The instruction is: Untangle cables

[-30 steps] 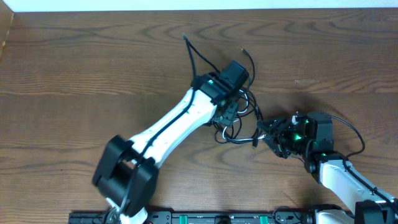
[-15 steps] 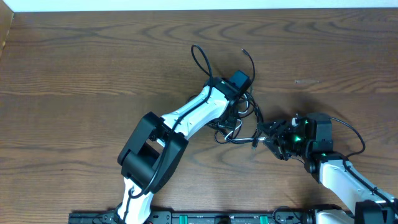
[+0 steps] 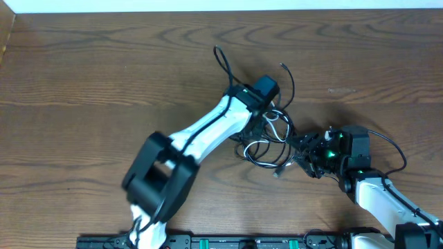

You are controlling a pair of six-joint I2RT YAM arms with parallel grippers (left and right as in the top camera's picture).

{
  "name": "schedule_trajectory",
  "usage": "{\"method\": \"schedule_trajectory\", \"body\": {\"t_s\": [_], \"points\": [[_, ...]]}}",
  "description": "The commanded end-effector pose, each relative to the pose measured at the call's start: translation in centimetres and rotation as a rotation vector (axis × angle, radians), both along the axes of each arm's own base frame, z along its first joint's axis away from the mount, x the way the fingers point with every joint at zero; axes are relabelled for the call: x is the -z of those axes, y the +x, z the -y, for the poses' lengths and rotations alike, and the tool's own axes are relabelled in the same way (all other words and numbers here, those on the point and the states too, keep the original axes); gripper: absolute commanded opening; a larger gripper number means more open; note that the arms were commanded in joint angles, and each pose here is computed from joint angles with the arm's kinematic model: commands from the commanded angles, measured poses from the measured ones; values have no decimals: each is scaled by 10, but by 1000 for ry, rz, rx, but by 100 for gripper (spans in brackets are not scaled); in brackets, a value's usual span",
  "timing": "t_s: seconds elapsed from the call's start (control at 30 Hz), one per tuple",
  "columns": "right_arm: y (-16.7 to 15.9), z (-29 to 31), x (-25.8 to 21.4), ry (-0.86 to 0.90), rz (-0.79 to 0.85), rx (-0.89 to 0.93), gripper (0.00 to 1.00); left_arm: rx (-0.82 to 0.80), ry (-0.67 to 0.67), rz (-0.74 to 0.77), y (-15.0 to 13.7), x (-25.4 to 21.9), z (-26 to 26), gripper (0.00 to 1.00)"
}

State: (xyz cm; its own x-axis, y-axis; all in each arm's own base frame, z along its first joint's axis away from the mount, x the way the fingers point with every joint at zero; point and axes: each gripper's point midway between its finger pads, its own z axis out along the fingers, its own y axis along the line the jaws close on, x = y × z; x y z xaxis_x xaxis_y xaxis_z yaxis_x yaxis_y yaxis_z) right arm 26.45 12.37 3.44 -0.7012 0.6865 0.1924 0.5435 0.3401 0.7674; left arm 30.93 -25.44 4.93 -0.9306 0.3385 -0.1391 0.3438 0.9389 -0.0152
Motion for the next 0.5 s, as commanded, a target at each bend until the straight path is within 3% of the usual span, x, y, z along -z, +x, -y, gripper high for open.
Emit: {"method": "schedule_trajectory", "body": {"t_s": [0.0,0.23,0.47], "points": [[1,-1,-1,-13,14,-13,69,179,-87,179,8,-71,6,7],[-1,-4,-3,-11,37,-51,74,420,-160,453,4,-167,2,7],[-3,-10,-9,14,69,-98,80,438,-185,524,-2,-196,-3,8]]}}
